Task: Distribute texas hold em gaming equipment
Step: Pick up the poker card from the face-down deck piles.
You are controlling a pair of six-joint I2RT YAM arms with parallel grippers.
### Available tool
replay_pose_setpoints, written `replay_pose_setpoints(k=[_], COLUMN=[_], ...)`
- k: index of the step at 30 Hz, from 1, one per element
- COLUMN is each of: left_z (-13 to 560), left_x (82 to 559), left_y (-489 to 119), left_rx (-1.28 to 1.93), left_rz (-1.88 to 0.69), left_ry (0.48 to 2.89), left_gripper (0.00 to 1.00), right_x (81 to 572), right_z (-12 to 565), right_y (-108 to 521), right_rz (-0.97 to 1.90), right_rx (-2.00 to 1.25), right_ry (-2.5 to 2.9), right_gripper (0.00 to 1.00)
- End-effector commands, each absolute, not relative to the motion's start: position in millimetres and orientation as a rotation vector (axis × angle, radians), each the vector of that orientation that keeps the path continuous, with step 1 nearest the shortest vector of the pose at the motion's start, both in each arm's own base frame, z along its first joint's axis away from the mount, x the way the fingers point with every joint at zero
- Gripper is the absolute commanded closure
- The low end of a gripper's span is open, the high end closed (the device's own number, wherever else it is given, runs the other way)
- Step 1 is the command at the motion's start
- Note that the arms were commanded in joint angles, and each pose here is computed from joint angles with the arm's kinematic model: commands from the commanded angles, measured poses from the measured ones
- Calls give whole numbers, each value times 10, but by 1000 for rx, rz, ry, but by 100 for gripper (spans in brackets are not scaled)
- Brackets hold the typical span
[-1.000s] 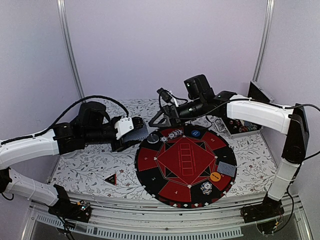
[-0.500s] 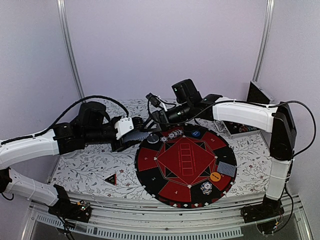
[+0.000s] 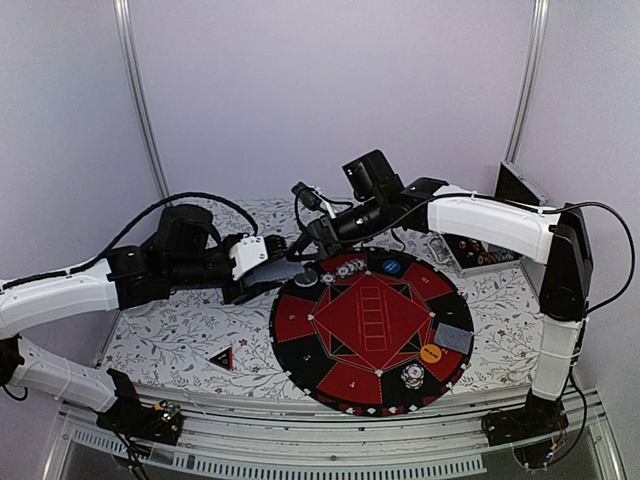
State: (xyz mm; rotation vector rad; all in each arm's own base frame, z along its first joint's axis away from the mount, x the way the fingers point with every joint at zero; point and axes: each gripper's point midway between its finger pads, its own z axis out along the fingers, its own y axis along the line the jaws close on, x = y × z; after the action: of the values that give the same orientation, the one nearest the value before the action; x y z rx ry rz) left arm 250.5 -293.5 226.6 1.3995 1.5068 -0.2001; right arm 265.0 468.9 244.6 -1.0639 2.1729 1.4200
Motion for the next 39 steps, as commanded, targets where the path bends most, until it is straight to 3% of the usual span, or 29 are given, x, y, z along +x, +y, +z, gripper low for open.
replay_pose_setpoints(k=[1, 10, 27, 39], left_z=[2266, 2269, 2279, 2315], left_x=[2525, 2577, 2558, 2548], left_y=[-2947, -2942, -2931, -2956], left_rx=[1394, 1368, 1366, 1357], left_rz=[-197, -183, -189, -209], left_ry=[1490, 1509, 1507, 1500], left_gripper=[36, 37, 36, 36], right_x=[2552, 2470, 2544, 2495], right_z=[2708, 2812, 2995, 2925], right_y=[4688, 4691, 4506, 4617], right_rz=[1471, 1545, 1418, 1485], right_rx=[-1102, -1102, -1079, -1115], right_ry=[2115, 2117, 2110, 2110], right_gripper=[69, 97, 98, 97])
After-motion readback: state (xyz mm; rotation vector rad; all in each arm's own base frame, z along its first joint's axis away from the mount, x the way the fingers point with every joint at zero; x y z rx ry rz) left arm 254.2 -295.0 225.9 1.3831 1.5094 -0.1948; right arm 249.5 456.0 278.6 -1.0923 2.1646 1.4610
